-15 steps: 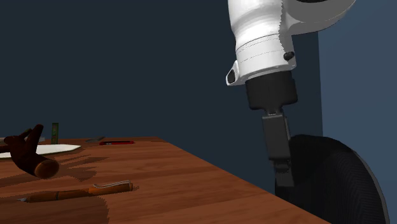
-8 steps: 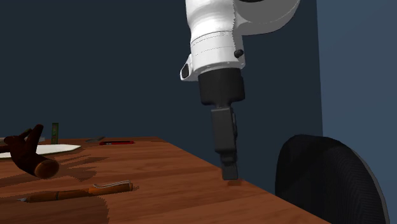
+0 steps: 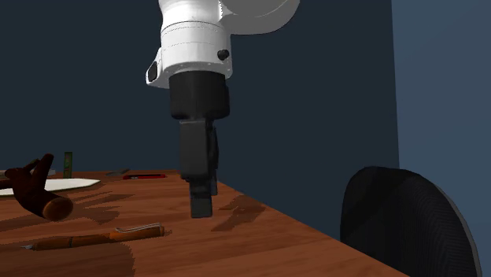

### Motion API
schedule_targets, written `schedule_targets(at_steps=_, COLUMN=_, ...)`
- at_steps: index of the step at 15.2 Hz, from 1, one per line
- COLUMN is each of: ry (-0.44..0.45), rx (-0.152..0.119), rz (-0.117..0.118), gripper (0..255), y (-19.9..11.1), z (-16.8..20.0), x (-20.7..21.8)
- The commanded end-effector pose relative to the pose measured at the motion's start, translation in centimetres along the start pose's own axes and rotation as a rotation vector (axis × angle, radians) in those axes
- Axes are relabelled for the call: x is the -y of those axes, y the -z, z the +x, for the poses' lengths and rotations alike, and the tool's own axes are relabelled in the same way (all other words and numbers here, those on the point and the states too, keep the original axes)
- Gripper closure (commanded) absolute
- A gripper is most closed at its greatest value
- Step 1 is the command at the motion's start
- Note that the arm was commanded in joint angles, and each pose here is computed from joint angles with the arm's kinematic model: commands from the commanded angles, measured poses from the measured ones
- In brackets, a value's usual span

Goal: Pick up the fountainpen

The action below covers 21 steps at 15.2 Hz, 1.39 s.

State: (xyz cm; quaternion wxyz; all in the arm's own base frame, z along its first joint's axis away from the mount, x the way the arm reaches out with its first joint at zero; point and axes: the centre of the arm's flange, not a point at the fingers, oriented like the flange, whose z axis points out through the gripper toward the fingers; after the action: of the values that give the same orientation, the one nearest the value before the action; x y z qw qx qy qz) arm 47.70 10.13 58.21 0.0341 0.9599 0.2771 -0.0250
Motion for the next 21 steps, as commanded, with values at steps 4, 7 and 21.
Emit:
schedule_targets(at_steps=4, ry=0.175, rx=-0.037, rz=0.006, gripper=0, y=1.6, z=5.6, x=2.1)
schedule_targets(at_steps=7, ry=0.278, rx=-0.059, rz=0.009, gripper=0, y=2.5, z=8.7, x=3.7)
schedule_targets(at_steps=21, ry=0.311, rx=-0.066, rz=0.010, gripper=255, y=-1.2, z=9.9, x=4.5)
